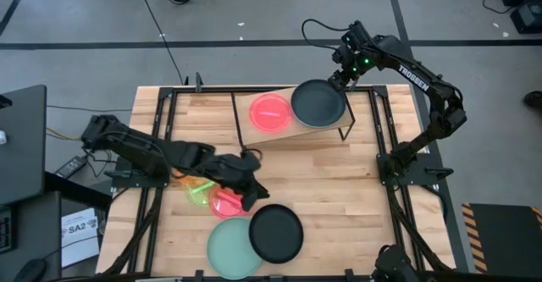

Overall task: Place and stack plates onto a shelf
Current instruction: Stack the large black plate on top of the large black plate on the shelf

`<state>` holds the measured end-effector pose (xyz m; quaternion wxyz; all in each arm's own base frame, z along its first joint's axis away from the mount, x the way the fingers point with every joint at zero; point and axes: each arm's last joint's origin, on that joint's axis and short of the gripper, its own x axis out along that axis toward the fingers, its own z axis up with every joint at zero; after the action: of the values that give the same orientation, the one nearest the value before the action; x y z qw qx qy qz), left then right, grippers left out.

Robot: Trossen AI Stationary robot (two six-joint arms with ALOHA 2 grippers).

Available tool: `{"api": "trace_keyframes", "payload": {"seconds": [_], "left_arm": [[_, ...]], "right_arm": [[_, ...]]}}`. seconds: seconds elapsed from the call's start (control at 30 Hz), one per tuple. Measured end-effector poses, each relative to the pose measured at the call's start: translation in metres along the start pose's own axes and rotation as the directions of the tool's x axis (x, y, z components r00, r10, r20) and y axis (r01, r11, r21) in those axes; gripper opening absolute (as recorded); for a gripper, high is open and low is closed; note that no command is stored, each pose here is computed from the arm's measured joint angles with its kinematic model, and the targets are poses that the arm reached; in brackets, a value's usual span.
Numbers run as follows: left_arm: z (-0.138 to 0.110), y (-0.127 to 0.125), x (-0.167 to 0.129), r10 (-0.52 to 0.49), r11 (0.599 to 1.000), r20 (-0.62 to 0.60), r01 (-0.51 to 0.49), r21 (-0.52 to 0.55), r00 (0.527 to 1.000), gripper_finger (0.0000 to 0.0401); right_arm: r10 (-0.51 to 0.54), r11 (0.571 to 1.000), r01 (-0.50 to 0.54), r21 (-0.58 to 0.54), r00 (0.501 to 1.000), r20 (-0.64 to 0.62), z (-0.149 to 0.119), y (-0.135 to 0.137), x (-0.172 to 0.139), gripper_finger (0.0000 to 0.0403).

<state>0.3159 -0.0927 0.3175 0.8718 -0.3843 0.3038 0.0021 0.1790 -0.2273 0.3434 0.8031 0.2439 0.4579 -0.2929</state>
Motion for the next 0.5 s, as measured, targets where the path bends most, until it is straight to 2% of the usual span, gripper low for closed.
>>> {"api": "trace_keyframes", "payload": {"seconds": [0.13, 0.23, 0.5], "left_arm": [[0.003, -0.006, 0.019, 0.109, 0.993, -0.132, -0.115, -0.036, 0.985, 0.0096], [0.002, -0.006, 0.032, 0.18, 0.974, -0.238, -0.207, -0.091, 0.954, 0.0095], [-0.019, 0.002, 0.062, 0.255, 0.915, -0.43, -0.36, -0.182, 0.866, 0.0095]], "right_arm": [[0.0, 1.0, 0.0, 0.0, 1.0, -0.002, 0.0, 0.0, 0.0, 0.0154], [0.001, 1.0, -0.001, 0.0, 1.0, -0.004, 0.0, 0.0, 0.0, 0.0154], [0.002, 1.0, -0.002, -0.002, 1.0, -0.004, 0.0, 0.001, 0.0, 0.0154]]}}
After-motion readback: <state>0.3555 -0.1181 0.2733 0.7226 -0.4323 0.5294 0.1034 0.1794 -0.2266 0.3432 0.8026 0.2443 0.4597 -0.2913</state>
